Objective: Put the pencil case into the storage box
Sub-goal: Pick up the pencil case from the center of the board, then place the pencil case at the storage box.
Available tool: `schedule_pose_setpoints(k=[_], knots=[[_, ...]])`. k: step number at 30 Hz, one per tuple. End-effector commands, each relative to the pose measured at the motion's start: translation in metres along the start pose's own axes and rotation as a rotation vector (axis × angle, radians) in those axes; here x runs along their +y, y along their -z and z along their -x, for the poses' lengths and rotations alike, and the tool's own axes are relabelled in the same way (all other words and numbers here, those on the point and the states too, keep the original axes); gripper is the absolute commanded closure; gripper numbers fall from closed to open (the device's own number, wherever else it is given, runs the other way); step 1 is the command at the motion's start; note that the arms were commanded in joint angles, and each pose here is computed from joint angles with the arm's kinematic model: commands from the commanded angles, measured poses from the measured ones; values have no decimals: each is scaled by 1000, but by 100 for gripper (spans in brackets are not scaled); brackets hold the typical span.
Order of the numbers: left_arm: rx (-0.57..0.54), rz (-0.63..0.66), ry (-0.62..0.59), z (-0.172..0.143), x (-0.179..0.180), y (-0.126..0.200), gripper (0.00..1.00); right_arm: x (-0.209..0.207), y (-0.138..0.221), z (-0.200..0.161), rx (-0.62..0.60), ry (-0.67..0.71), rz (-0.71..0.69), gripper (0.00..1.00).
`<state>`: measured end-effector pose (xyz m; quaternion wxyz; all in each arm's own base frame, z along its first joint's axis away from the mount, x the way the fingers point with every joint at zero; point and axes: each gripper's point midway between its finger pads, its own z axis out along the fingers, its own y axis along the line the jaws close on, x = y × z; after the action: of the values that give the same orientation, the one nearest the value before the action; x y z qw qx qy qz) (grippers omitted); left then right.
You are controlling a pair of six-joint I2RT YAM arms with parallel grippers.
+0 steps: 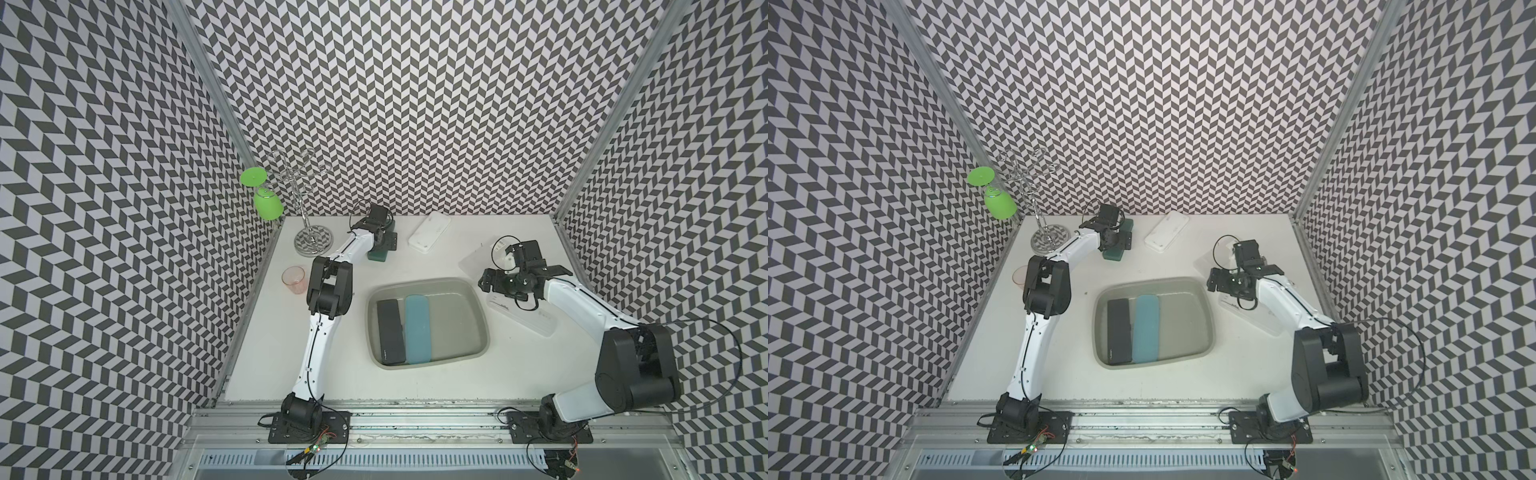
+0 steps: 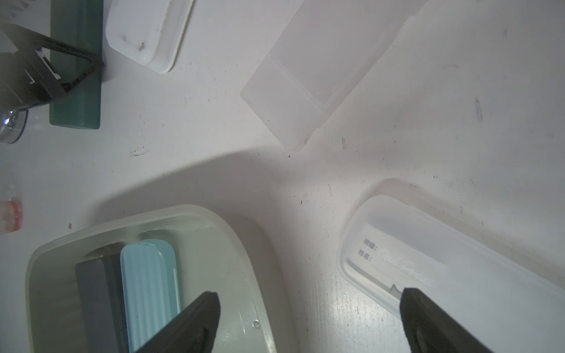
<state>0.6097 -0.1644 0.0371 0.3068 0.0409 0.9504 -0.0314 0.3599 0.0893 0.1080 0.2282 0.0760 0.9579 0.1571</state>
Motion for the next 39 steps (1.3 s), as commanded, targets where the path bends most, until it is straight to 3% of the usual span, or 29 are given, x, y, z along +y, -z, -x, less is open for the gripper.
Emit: schedule_pose_setpoints(k=[1, 3, 11, 21, 26, 31, 39], knots=[[45, -14, -5, -14, 3, -7, 18, 0, 6, 10, -33, -5, -12, 4], [47, -17, -3, -15, 2, -3, 25, 0, 6, 10, -33, -5, -14, 4], [10, 9, 1, 1, -4, 31, 24, 2, 8, 13, -41, -7, -10, 4], [-34, -15, 31, 17, -60, 129, 23, 6, 10, 16, -53, 10, 11, 4], [11, -94, 79, -15, -103, 174, 23, 9, 8, 15, -63, 20, 35, 3], [39, -123, 105, -68, -138, 213, 23, 10, 1, 9, -54, 34, 57, 4], [124, -124, 108, -150, -154, 231, 25, 8, -9, -6, -20, 59, 81, 4]])
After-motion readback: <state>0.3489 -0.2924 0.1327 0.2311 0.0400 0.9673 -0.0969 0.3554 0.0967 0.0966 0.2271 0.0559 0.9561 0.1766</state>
